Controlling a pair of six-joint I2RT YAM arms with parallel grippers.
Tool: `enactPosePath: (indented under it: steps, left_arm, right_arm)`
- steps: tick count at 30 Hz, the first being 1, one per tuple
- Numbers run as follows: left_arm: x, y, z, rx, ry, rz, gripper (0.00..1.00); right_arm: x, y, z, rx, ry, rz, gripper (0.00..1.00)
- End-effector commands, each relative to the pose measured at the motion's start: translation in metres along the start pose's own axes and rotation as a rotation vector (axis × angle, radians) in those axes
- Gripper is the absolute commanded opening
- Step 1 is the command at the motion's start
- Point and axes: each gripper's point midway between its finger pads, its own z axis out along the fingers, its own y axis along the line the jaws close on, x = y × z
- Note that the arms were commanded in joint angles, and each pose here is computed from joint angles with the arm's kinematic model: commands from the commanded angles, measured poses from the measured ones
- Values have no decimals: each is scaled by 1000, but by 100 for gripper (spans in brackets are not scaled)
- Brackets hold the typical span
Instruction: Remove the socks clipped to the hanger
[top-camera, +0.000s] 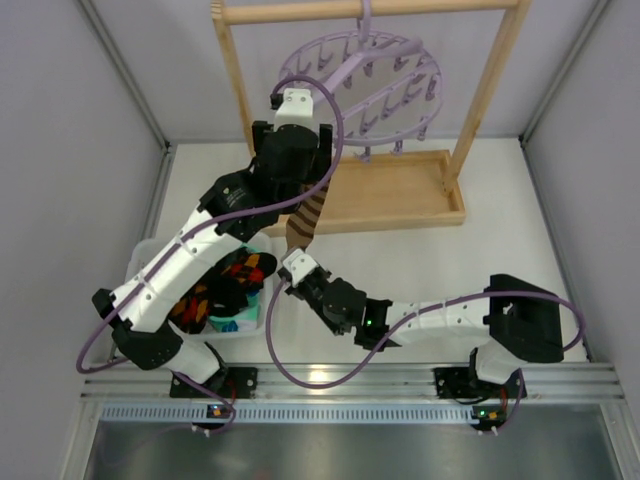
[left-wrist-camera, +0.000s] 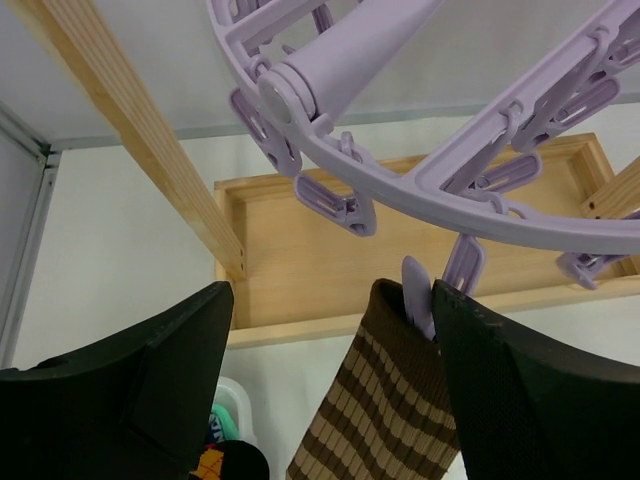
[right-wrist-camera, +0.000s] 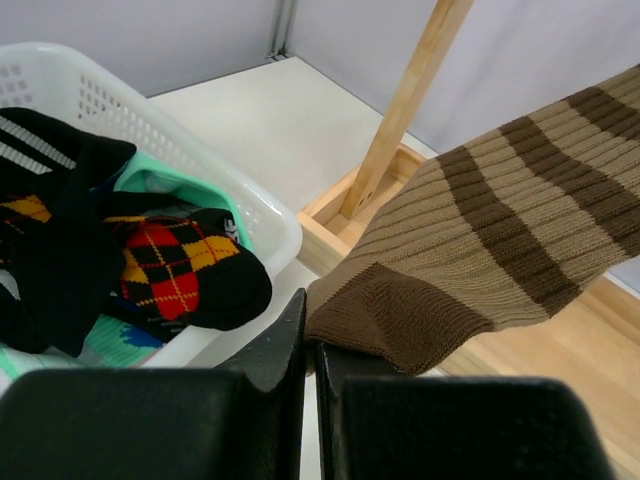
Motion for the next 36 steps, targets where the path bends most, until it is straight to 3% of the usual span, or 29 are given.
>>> enactPosePath:
  steps: [1,7,18,21,36]
  left_arm:
    - [-11,-9,4,31,-32,-22,83]
    - [-5,-26,-3,119,-13,-11,77]
    - [-10,-43,-28,149,-45,22,77]
    - [-9,-34,-21,75,-52,66,77]
    - [-8,-28,1,53,-35,69,75]
  right_arm:
    - [-23,17,3,-41,-43,44,0]
    - [-20,22,8,-47,-30,31,0]
    - [-18,29,13,-57,-18,16,0]
    - [-20,28,12,-63,-25,25,0]
    - [-23,28,4,-78,-43,37,0]
